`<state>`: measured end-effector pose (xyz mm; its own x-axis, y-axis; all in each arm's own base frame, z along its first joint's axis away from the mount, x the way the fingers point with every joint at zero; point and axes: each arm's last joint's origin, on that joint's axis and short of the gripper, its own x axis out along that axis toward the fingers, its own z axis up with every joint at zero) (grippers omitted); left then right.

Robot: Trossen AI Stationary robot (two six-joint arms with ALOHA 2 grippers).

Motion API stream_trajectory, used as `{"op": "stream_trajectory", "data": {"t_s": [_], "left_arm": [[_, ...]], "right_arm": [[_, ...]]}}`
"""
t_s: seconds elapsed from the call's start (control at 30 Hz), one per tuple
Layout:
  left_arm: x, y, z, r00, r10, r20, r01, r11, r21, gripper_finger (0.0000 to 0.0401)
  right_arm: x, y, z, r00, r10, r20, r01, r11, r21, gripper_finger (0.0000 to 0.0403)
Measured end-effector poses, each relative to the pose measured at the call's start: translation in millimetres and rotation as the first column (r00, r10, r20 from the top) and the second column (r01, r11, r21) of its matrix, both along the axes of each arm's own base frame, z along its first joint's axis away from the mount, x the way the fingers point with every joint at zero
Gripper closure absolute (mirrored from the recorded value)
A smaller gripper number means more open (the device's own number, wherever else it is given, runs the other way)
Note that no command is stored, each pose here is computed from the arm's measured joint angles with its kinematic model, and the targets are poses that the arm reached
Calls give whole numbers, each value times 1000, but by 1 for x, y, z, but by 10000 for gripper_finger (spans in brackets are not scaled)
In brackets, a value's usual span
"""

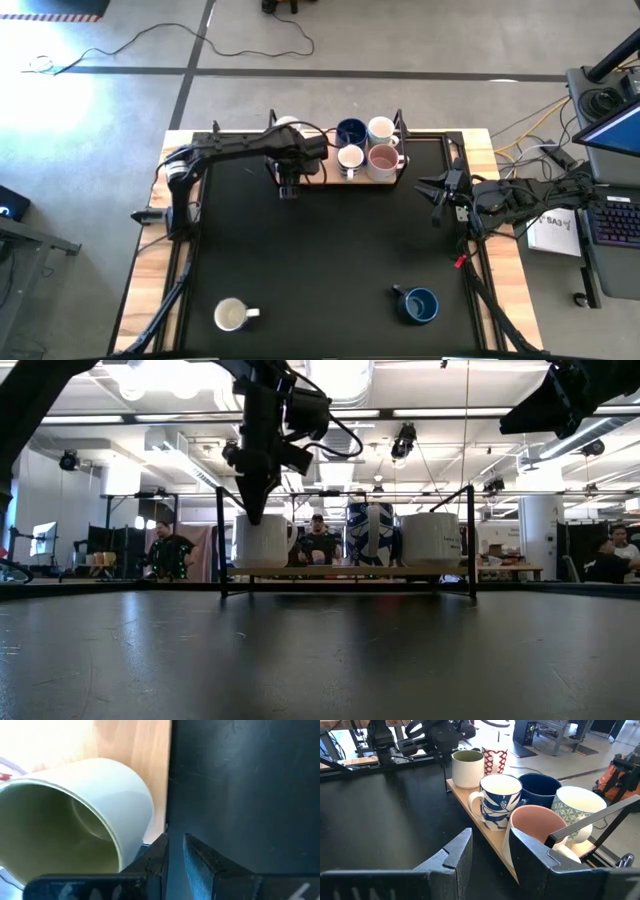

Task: Place coffee mugs
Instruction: Put the green mug on the shelf aligned with the other red mug, then put the blue mug on the shelf

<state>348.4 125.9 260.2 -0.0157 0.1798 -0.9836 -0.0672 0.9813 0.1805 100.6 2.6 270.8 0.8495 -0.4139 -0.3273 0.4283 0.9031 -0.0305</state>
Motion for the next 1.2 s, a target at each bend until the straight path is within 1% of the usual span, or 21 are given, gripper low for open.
{"op": "stream_trajectory", "data": {"t_s": [0.4, 0.57, 0.77, 0.93, 1.1, 1.2], "left_arm": [[-4, 16, 0, 999, 32, 13, -32, 999, 12, 361], [-5, 21, 0, 1000, 23, 14, -24, 999, 32, 361], [-6, 24, 0, 999, 29, 16, -30, 999, 34, 361], [-8, 24, 0, 999, 35, 0, -35, 999, 28, 361], [-9, 15, 2, 999, 45, -25, -45, 999, 9, 361], [-7, 9, 8, 999, 46, -7, -46, 999, -4, 361]], "right_arm": [[0, 0, 0, 1000, 0, 0, 0, 1000, 0, 282], [0, 0, 0, 1000, 0, 0, 0, 1000, 0, 282], [0, 0, 0, 1000, 0, 0, 0, 1000, 0, 282], [0, 0, 0, 1000, 0, 0, 0, 1000, 0, 282], [0, 0, 0, 1000, 0, 0, 0, 1000, 0, 282], [0, 0, 0, 1000, 0, 0, 0, 1000, 0, 282]]}}
